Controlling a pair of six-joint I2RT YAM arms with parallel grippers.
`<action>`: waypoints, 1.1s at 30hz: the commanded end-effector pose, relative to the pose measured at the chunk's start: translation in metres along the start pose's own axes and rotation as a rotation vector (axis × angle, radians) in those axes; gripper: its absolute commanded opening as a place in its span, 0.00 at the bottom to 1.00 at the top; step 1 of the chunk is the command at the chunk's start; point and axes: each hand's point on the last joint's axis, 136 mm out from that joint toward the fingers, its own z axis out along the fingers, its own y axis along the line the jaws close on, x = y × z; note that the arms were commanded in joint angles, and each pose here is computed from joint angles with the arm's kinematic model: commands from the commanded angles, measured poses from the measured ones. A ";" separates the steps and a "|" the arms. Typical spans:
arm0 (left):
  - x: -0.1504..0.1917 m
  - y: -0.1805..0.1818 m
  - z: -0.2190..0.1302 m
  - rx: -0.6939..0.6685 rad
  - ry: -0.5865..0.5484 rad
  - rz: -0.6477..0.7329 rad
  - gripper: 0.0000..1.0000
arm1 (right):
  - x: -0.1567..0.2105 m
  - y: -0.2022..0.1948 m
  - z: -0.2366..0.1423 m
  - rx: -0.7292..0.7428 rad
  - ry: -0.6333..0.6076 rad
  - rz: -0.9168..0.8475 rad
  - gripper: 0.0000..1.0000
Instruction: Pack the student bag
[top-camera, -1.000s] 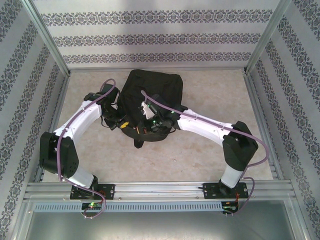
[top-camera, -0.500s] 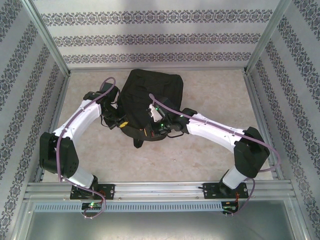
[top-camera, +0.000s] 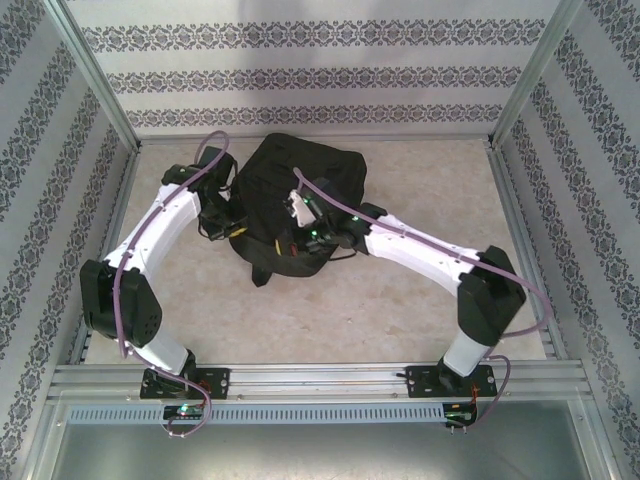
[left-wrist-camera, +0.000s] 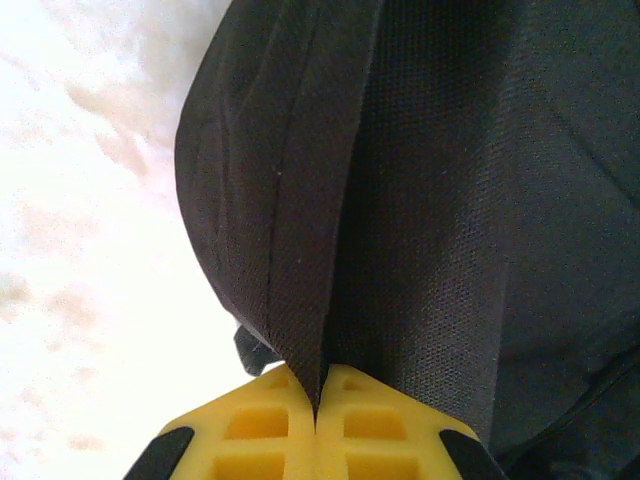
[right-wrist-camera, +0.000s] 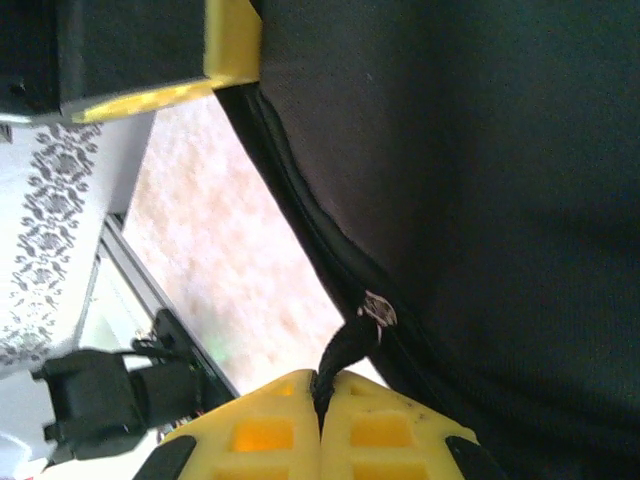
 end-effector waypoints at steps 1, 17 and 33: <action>-0.017 0.004 -0.018 0.029 -0.048 -0.007 0.11 | -0.017 0.018 0.012 -0.068 -0.023 0.051 0.00; 0.057 -0.020 0.006 0.196 0.164 -0.317 0.48 | -0.013 0.019 0.008 -0.081 -0.055 0.057 0.00; 0.066 0.001 0.032 0.093 0.159 -0.308 0.25 | -0.002 0.011 0.003 -0.066 -0.058 0.056 0.00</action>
